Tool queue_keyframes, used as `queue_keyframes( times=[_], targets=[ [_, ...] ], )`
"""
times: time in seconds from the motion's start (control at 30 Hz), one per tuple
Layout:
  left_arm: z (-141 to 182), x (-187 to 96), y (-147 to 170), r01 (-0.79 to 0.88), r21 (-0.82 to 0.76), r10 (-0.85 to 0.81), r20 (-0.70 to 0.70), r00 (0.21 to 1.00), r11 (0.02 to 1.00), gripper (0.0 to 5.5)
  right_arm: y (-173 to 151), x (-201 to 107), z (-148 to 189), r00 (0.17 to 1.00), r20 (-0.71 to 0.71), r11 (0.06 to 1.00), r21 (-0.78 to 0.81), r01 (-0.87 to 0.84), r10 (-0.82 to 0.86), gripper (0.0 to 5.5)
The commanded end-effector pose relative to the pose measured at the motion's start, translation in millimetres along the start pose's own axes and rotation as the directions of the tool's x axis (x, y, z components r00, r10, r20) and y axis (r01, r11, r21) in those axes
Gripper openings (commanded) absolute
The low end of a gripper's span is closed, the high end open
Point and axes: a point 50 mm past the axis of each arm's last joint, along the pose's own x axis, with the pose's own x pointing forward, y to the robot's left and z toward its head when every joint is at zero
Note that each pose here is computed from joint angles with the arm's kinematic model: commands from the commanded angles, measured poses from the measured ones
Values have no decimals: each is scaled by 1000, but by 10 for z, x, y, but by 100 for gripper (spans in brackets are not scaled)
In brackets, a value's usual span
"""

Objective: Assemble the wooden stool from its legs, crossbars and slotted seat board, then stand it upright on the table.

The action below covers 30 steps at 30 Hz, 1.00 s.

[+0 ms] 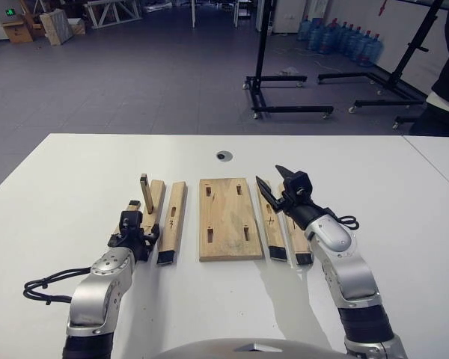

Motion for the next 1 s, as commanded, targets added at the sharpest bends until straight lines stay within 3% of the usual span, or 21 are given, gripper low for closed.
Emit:
queue_keyframes(
  times=[0.03,0.33,0.6,0.77,0.9,1.0],
  targets=[
    [-25,23,-15,7,27,-5,-50,999,1000,323,-13,33,70,1000,22,1000,0,2,-2,293],
    [-135,33,32,-3,52,11,-155,988,999,323,-3,37,78,999,31,1000,10,-4,4,293],
    [-185,13,42,-14,-19,10,-181,983,1000,205,-72,44,100,998,46,999,38,29,-31,293],
    [-214,-8,74,-30,-49,20,-186,982,998,202,-98,44,99,998,45,999,39,35,-37,293],
    [-24,20,13,4,-83,-9,-71,997,997,202,-103,54,103,998,48,998,41,37,-39,293],
    [302,23,27,6,-106,7,125,992,994,202,-120,66,117,997,58,998,44,46,-49,293]
  ],
)
